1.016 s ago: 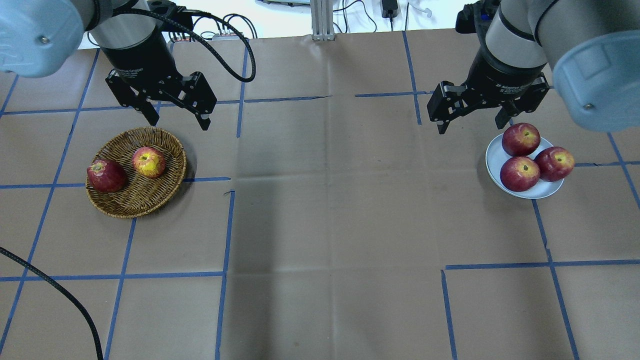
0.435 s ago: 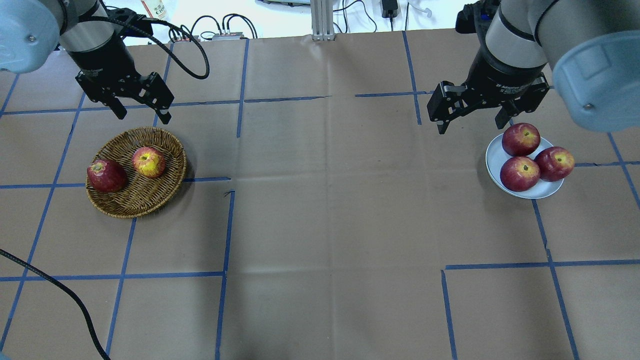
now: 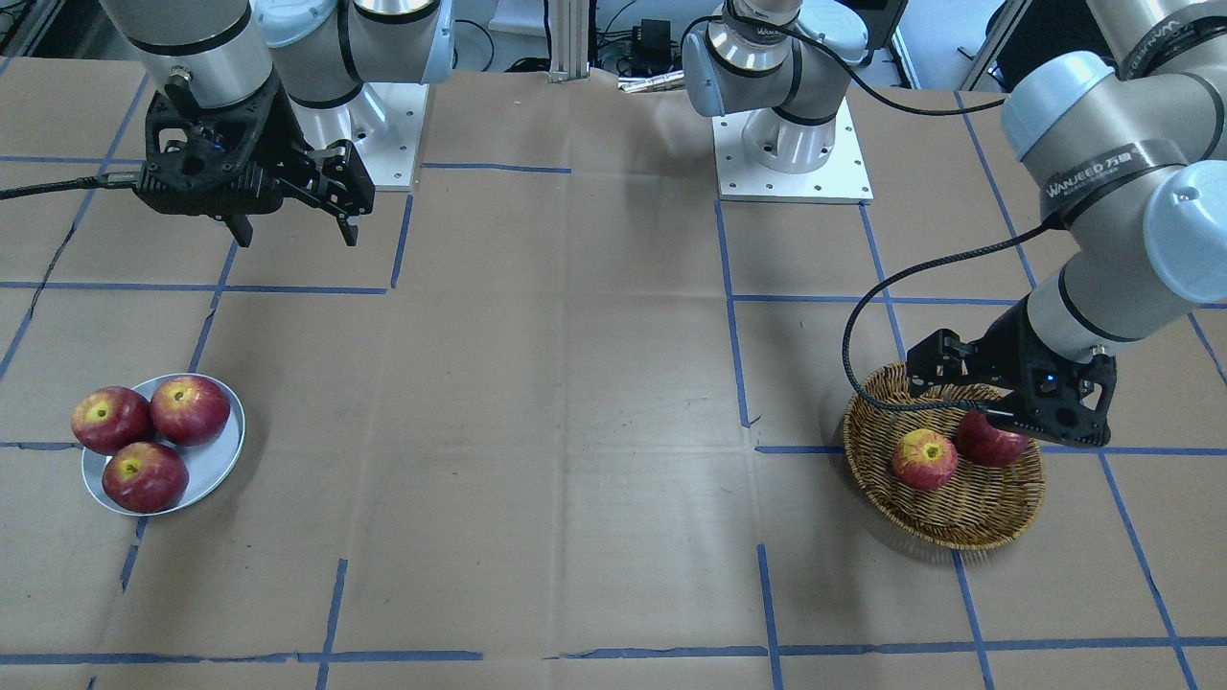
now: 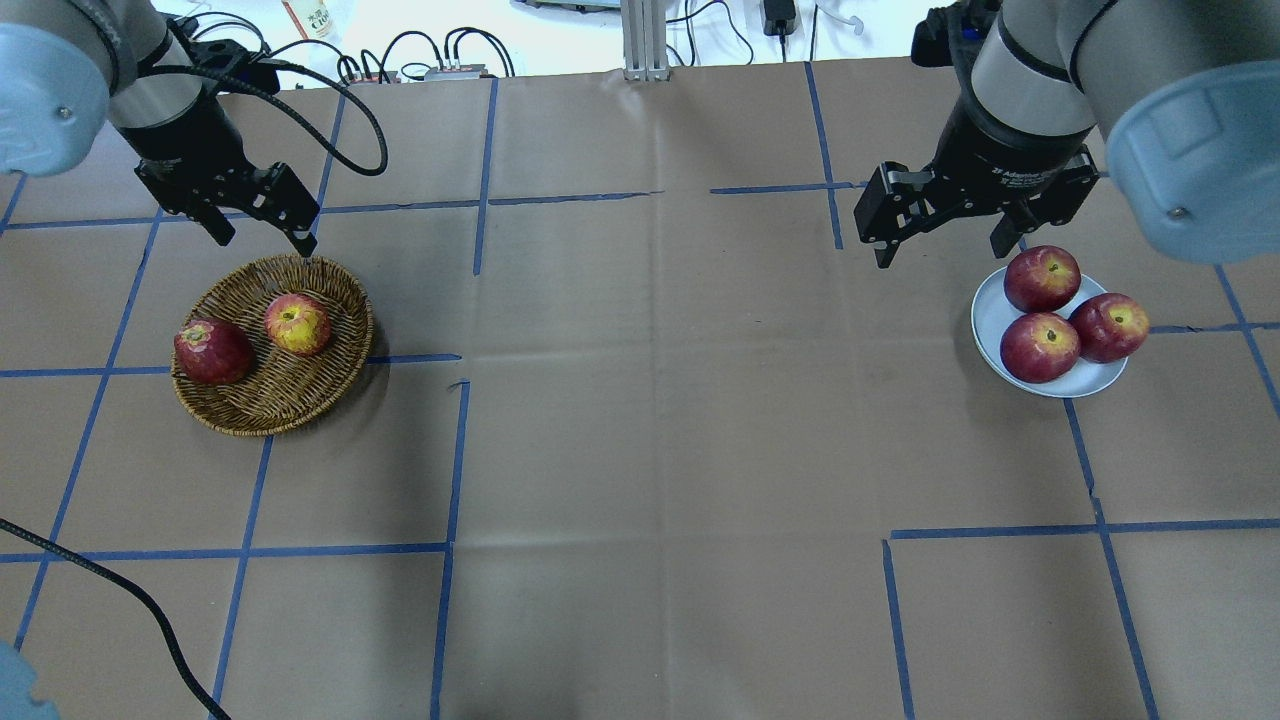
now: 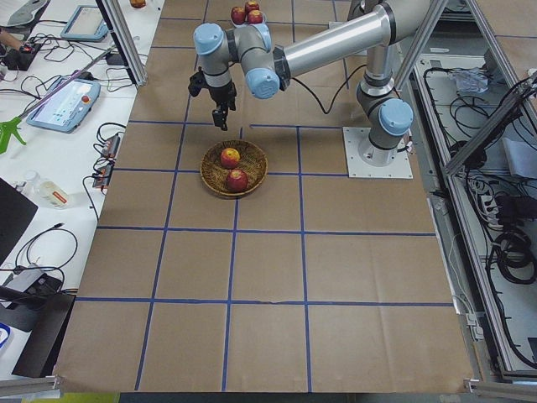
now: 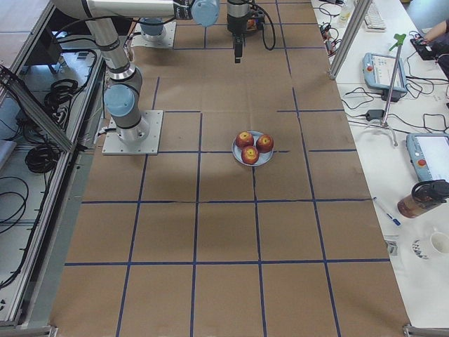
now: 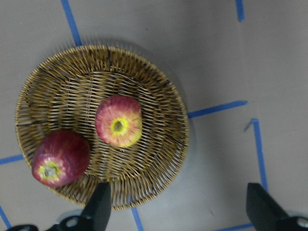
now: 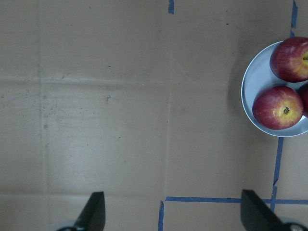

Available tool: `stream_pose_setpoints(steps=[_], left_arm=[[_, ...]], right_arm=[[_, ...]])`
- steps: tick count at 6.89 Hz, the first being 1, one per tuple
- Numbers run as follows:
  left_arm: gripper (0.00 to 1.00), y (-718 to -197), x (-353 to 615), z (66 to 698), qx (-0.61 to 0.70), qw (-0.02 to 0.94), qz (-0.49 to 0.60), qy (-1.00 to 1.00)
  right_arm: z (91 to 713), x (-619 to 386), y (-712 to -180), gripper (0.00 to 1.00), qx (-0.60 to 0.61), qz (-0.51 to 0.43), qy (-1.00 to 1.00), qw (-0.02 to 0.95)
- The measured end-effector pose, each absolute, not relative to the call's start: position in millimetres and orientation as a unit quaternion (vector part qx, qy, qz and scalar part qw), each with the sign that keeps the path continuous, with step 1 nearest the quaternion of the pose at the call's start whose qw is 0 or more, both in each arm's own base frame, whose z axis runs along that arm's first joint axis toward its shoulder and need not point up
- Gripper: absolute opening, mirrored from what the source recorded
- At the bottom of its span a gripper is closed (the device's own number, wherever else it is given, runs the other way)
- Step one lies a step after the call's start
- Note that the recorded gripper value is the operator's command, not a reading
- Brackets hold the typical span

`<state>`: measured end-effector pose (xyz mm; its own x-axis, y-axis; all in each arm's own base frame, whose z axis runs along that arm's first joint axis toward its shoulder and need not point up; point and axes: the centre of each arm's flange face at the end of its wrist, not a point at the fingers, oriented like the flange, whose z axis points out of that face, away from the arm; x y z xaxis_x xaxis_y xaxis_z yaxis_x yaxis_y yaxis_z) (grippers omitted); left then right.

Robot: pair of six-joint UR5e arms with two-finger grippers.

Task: Transfer apple from basket to plate
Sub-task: 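Lower the left gripper over the red-yellow apple in the basket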

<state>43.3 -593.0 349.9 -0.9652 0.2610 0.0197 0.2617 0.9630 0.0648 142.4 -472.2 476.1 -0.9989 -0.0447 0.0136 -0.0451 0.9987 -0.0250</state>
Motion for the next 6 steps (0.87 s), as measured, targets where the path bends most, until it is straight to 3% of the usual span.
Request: stream_pose_setpoints(steps=[6], left_arm=[[0.99,-610,73,263,-0.223,0.011,-0.039,-0.974]], right_arm=[[476,142,-472,1.0,0.023,0.012,-1.0,0.007]])
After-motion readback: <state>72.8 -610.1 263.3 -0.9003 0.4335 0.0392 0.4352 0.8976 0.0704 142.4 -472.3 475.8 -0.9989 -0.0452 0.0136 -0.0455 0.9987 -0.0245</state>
